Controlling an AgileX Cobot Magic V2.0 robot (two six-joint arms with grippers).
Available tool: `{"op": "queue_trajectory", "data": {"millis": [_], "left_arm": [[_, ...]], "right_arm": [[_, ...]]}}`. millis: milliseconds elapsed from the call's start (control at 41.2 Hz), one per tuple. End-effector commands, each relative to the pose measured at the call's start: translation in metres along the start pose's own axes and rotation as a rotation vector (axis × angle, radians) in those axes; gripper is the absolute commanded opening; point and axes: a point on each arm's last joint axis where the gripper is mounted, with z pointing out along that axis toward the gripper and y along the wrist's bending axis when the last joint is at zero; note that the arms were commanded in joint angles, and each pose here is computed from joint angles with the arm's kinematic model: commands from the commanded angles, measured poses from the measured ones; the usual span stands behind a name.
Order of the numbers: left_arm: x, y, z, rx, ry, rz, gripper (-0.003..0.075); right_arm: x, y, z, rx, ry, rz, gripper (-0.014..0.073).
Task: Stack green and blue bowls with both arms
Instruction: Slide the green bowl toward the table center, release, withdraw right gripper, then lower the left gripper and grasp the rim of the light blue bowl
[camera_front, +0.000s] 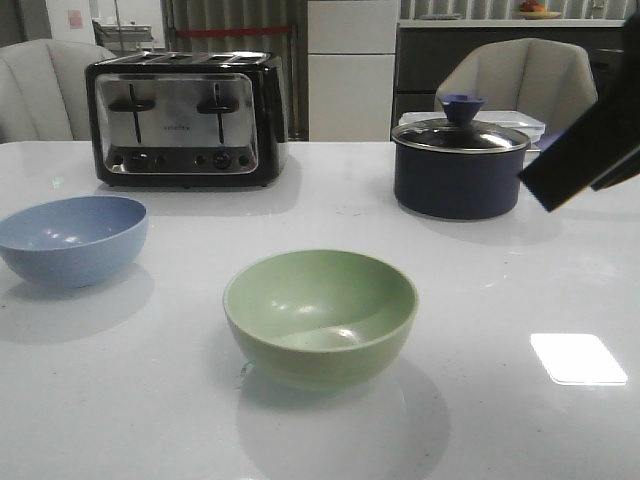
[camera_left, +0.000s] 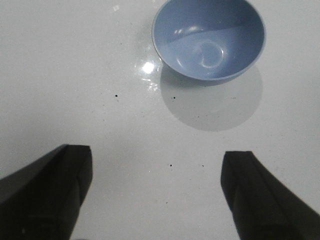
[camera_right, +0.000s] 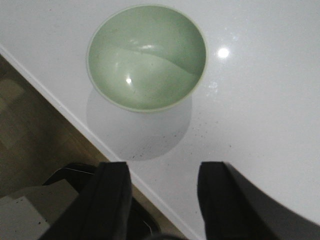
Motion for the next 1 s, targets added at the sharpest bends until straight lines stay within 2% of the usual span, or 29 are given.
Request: {"op": "queue_trajectory", "data": {"millis": [0, 170, 437, 801, 874, 971], "left_arm": [[-0.029, 0.002, 0.008, -0.001, -0.052, -0.005, 0.0581], [-0.058, 0.003, 0.051, 0.005, 0.042, -0.007, 0.0581], [-0.099, 0.005, 0.114, 0.009, 0.105, -0.013, 0.0581], [-0.125, 0.006, 0.178, 0.011, 0.141, -0.012, 0.0578], [-0.124, 0.006, 0.189, 0.012, 0.155, -0.012, 0.0544], [-0.122, 0.005, 0.198, 0.013, 0.170, -0.012, 0.0459]], "right_arm": [[-0.006, 0.005, -0.022, 0.000, -0.084, -0.022, 0.0434], [0.000, 0.009, -0.033, -0.012, -0.083, -0.033, 0.0434], [0.002, 0.010, -0.034, -0.021, -0.058, -0.034, 0.0434], [0.002, 0.009, -0.034, -0.021, -0.060, -0.034, 0.0434], [0.002, 0.009, -0.034, -0.021, -0.060, -0.034, 0.0434], [0.002, 0.009, -0.034, -0.021, -0.060, -0.034, 0.0434]]}}
